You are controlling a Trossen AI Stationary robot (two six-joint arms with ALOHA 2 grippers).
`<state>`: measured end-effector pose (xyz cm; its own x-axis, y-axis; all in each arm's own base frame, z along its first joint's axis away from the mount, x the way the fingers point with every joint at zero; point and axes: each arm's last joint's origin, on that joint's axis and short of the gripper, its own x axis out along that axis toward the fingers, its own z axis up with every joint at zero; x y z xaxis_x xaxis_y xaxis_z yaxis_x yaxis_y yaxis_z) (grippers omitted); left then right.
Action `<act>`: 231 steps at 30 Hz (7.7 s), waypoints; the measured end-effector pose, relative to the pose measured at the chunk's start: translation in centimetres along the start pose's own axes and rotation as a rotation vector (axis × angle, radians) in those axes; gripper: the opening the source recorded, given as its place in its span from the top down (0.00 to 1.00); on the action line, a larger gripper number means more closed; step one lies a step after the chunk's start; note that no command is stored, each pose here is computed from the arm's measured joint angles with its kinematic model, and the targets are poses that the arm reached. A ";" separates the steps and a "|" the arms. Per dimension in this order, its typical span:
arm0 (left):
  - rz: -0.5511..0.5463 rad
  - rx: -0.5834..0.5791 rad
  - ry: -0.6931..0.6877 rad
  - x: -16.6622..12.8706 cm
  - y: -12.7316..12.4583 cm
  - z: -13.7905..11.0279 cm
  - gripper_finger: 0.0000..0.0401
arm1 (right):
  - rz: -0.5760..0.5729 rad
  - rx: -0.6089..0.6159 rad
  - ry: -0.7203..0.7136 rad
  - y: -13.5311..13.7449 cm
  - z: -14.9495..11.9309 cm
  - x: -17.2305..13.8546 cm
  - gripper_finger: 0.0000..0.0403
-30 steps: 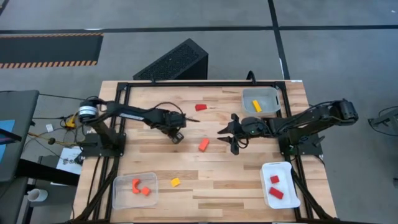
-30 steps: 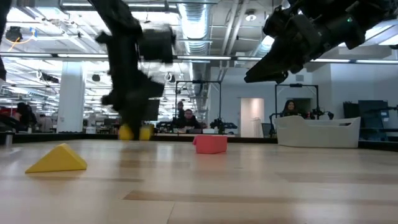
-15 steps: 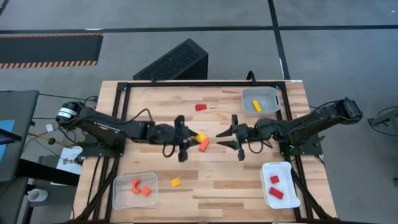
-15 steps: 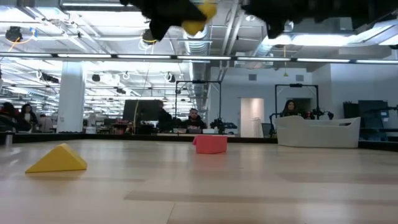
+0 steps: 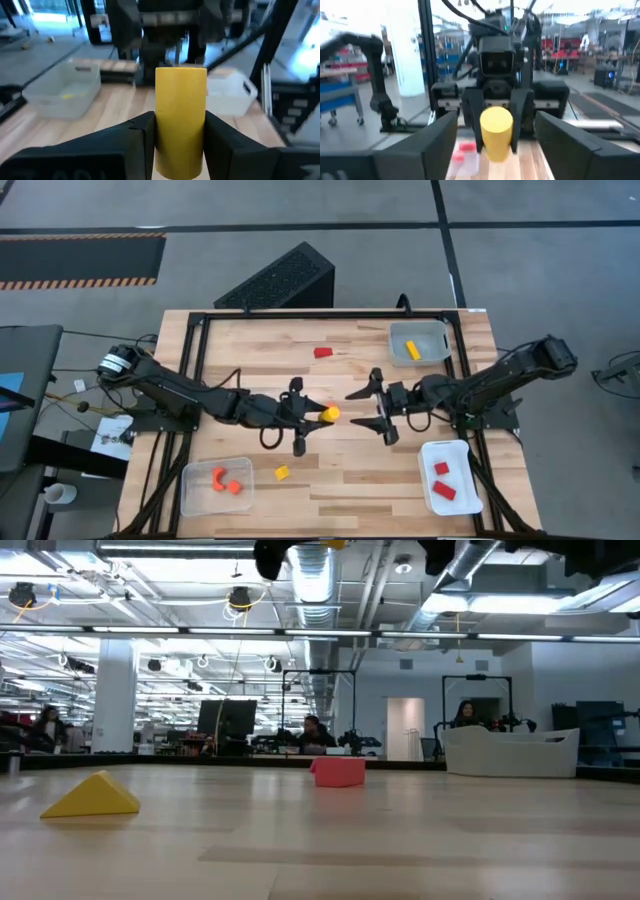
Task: Sort & place blocks by color
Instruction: Put the top yellow block into the gray bin, then put the orange block into the transparent bin
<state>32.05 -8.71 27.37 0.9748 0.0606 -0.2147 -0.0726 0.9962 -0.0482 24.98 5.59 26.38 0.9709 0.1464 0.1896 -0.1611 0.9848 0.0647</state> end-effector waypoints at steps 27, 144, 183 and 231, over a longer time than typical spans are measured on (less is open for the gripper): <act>-0.028 -0.013 -0.089 1.5 0.6 0.0 0.77 | 0.002 0.055 -0.025 -0.6 -2.7 4.7 0.26; 0.287 -0.208 -0.208 -4.1 10.6 -6.5 0.28 | -1.423 0.351 1.134 -21.4 -3.9 -16.1 0.67; 0.221 -0.254 -0.081 -3.9 10.2 -7.7 0.28 | -1.106 0.144 0.942 -15.0 1.6 -10.8 0.44; 0.444 -0.540 0.759 10.3 7.2 -6.1 0.28 | -0.691 -0.115 0.572 2.5 3.2 -12.1 0.50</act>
<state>40.24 -1.30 18.82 0.4604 0.1739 -0.8705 -0.6611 0.7216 -0.2056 12.23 6.03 27.36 0.7893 -0.4874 -0.3733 0.4795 0.8692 -0.1210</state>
